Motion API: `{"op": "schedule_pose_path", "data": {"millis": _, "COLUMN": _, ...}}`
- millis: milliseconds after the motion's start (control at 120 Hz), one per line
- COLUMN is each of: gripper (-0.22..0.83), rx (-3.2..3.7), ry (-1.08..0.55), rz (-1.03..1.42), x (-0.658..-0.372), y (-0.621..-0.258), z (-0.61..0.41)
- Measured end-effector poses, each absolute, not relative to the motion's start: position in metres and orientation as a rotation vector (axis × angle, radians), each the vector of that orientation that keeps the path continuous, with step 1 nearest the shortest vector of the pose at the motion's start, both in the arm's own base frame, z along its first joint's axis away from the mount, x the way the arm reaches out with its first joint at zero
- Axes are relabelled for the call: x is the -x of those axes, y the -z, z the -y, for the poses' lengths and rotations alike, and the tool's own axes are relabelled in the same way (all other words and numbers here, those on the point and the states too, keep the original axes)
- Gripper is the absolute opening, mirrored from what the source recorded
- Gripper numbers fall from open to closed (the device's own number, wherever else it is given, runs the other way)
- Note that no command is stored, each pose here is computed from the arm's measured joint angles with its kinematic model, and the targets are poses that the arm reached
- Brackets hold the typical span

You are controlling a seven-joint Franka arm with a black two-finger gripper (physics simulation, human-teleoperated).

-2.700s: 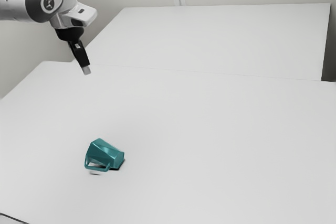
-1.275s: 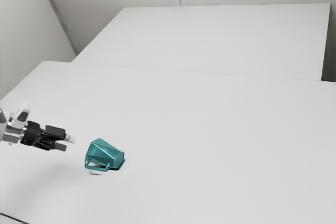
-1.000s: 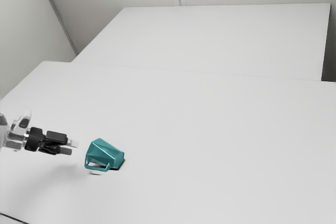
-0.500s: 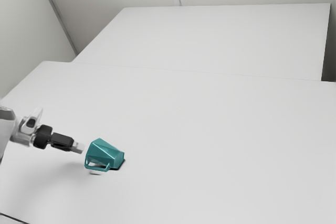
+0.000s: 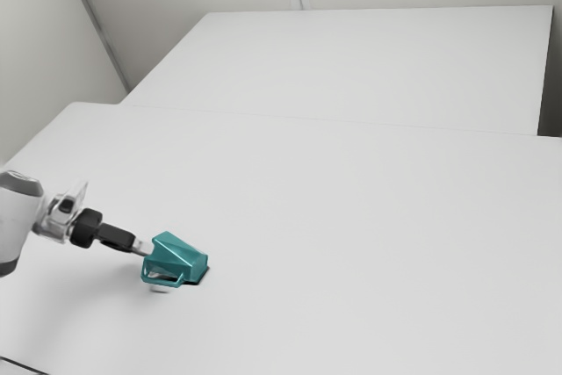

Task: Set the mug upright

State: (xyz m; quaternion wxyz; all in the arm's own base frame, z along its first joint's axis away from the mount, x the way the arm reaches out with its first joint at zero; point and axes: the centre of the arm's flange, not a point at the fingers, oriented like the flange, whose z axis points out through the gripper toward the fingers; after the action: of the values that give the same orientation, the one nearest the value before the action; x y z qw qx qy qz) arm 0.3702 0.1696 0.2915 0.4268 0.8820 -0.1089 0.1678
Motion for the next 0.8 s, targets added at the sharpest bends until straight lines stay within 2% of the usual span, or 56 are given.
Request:
{"op": "schedule_pose_path", "data": {"millis": 150, "gripper": 0.42, "rx": -2.191, "ry": -0.415, "rz": 0.265, "x": -0.370, "y": -0.284, "z": -0.168}}
{"op": "schedule_pose_path", "data": {"millis": 250, "gripper": 0.35, "rx": -2.186, "ry": -0.411, "rz": 0.257, "x": -0.368, "y": -0.280, "z": -0.168}}
{"op": "schedule_pose_path", "data": {"millis": 800, "gripper": 0.03, "rx": -2.177, "ry": -0.404, "rz": 0.230, "x": -0.362, "y": -0.265, "z": -0.172}}
